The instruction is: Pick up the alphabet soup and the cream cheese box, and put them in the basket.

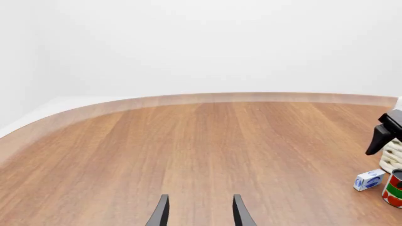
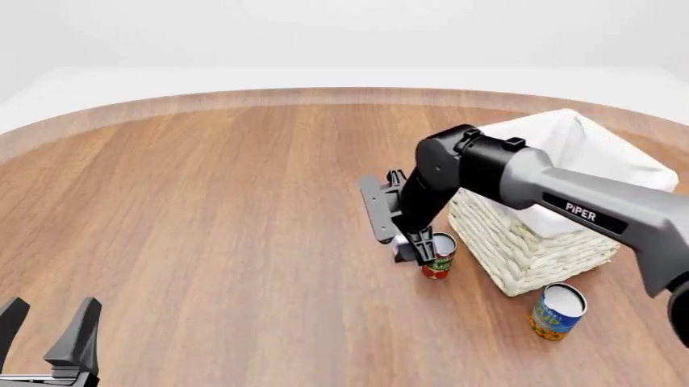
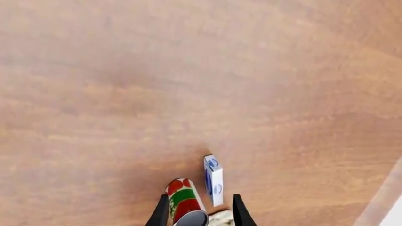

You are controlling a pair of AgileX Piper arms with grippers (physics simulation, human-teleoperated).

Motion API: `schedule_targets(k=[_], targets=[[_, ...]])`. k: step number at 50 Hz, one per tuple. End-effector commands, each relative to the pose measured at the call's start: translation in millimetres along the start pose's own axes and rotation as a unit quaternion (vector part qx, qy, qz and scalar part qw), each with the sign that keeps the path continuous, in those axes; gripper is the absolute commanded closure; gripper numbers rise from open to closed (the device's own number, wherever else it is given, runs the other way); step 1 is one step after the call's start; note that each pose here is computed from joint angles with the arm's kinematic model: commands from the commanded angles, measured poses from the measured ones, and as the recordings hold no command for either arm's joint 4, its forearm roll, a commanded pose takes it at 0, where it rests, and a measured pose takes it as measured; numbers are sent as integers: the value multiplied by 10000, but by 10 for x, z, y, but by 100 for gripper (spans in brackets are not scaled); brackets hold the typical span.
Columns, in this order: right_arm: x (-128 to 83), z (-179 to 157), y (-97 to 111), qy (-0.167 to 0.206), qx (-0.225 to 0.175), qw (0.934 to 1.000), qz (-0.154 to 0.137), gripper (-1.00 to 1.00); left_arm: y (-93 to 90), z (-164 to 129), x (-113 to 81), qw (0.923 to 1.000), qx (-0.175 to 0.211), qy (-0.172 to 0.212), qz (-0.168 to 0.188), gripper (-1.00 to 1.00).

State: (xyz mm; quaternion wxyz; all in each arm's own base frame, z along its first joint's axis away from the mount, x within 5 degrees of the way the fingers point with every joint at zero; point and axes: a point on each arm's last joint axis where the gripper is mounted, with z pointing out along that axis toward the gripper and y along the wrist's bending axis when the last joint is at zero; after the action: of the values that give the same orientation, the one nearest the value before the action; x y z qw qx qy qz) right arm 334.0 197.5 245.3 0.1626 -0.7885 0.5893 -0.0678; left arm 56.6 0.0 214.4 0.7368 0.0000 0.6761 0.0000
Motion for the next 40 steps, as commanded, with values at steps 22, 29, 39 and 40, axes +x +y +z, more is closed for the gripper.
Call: schedule_targets(k=[22,29,39,40], targets=[[31,189,-169,56,-104,9999,47,-100,0,0,0,10000,0,0,0,-100],[74,245,-196,89,-166,9998,60,-100,0,0,0,10000,0,0,0,-100],[91,326,-224,122,-271,9995,60,-100,0,0,0,10000,0,0,0,-100],[101,336,-229,128,-283,9995,55,-100,0,0,0,10000,0,0,0,-100]])
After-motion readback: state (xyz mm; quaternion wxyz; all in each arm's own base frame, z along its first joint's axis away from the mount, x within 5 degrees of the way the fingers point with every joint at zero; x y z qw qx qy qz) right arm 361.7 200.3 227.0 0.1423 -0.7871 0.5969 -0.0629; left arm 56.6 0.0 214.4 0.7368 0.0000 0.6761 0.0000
